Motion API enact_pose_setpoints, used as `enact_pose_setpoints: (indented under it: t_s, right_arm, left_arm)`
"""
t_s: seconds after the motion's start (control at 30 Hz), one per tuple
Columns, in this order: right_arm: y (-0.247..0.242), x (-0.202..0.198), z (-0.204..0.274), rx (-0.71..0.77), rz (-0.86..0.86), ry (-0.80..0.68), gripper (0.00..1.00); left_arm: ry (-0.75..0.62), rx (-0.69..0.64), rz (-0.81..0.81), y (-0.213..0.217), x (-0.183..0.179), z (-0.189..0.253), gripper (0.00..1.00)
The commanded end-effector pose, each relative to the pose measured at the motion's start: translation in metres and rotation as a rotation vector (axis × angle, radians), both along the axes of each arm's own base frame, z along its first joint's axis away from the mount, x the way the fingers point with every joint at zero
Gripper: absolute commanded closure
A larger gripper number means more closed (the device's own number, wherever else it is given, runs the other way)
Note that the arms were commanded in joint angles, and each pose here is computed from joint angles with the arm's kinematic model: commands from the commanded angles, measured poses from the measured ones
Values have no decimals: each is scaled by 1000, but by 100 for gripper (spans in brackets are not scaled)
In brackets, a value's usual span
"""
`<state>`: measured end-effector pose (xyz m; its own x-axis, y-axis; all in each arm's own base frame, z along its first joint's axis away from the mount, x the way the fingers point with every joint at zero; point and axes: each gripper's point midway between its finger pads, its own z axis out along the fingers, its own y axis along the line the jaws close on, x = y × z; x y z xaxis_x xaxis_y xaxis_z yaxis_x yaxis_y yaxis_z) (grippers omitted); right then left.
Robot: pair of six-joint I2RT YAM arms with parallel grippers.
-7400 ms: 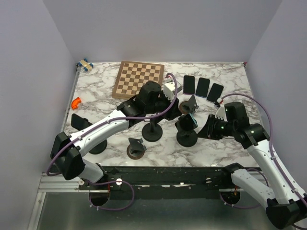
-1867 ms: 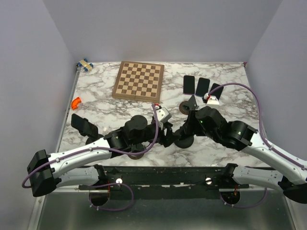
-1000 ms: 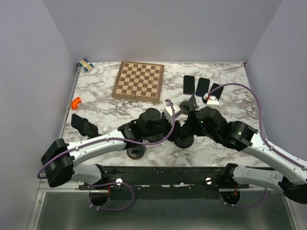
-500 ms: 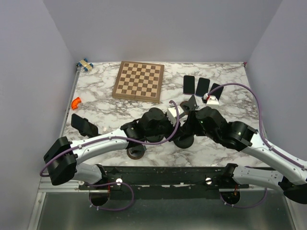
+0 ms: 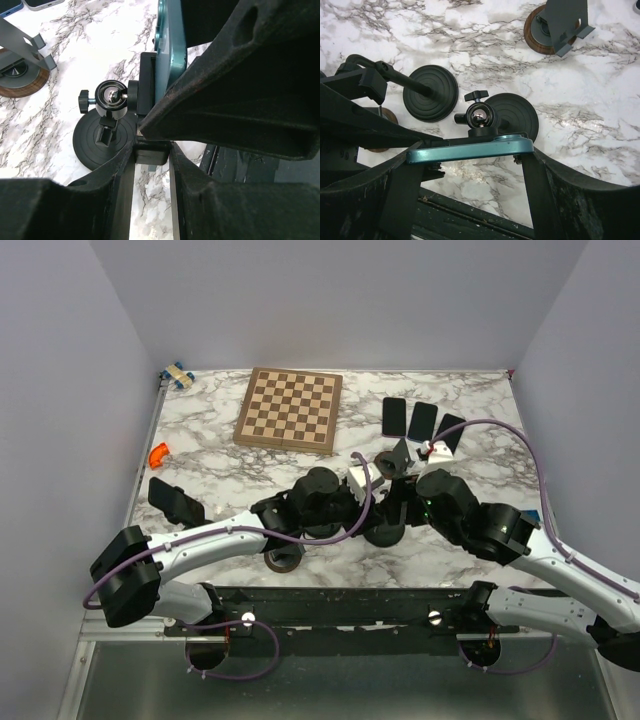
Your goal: Remove the phone from the phone stand
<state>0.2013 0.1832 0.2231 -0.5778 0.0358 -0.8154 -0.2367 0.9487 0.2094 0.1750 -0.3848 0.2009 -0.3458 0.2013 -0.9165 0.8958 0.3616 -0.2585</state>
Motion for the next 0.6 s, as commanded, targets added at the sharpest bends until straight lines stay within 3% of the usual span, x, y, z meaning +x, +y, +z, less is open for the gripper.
enact_pose_setpoints:
  t_s: [0.0, 0.17, 0.57]
  right_arm:
    - [-5, 7, 12, -85, 80, -108, 99]
    - [-1, 4, 20, -85, 138, -139, 99]
    - [-34, 22, -8, -151, -179, -74, 99]
  left_arm:
    - [5, -56, -82, -3, -15, 12, 100]
    - [11, -58, -32, 1, -10, 8, 100]
    - [-79, -80, 269, 35, 9, 18, 100]
